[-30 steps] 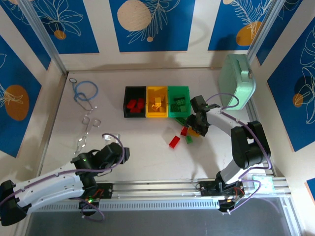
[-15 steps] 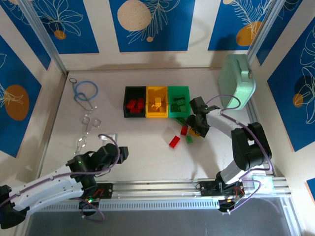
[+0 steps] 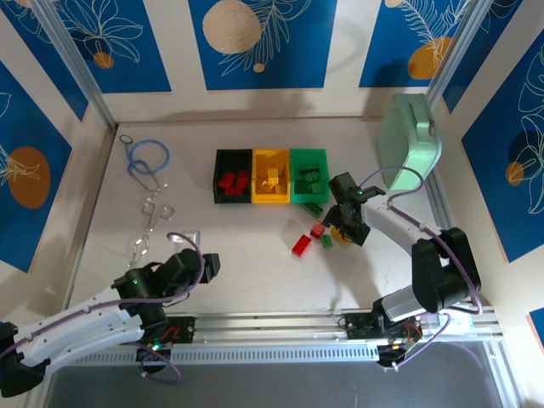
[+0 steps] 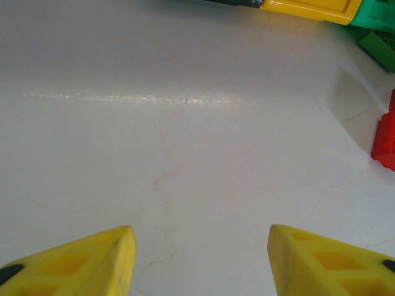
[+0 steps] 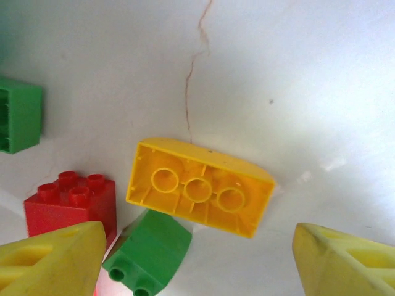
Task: Sort the legos into containers by color
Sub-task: Move the lego to the middle-right of the table, then pick up the lego from the middle-right of the table.
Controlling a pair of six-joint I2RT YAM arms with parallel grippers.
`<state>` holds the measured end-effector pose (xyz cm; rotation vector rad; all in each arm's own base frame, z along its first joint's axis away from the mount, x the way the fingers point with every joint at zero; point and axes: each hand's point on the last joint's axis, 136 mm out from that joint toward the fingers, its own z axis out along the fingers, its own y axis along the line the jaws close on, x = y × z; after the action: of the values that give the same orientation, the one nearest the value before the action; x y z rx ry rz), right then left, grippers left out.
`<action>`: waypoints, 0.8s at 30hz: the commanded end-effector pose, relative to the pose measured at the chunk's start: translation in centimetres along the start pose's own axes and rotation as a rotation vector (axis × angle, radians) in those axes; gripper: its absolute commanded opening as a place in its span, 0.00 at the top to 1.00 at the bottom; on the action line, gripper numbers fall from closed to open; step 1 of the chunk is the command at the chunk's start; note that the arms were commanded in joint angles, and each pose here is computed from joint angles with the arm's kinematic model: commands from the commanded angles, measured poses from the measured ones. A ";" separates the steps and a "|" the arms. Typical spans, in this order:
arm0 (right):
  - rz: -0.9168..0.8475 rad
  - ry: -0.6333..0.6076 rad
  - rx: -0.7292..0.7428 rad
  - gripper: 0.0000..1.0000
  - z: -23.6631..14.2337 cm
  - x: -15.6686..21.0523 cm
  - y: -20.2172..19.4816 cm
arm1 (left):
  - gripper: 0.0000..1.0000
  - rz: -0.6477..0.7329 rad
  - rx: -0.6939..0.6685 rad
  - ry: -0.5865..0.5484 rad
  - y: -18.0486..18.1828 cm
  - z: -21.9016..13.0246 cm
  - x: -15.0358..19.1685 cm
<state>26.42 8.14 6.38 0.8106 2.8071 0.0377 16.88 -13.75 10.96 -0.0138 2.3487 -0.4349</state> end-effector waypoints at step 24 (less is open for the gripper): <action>0.044 0.134 0.015 0.05 5.2 1.2 -0.5 | 0.42 0.009 -0.023 -0.006 0.5 0.1 0.2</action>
<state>26.83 8.36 2.73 0.8543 2.8856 0.1127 16.89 -13.75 10.74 -0.0106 2.3567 -0.4233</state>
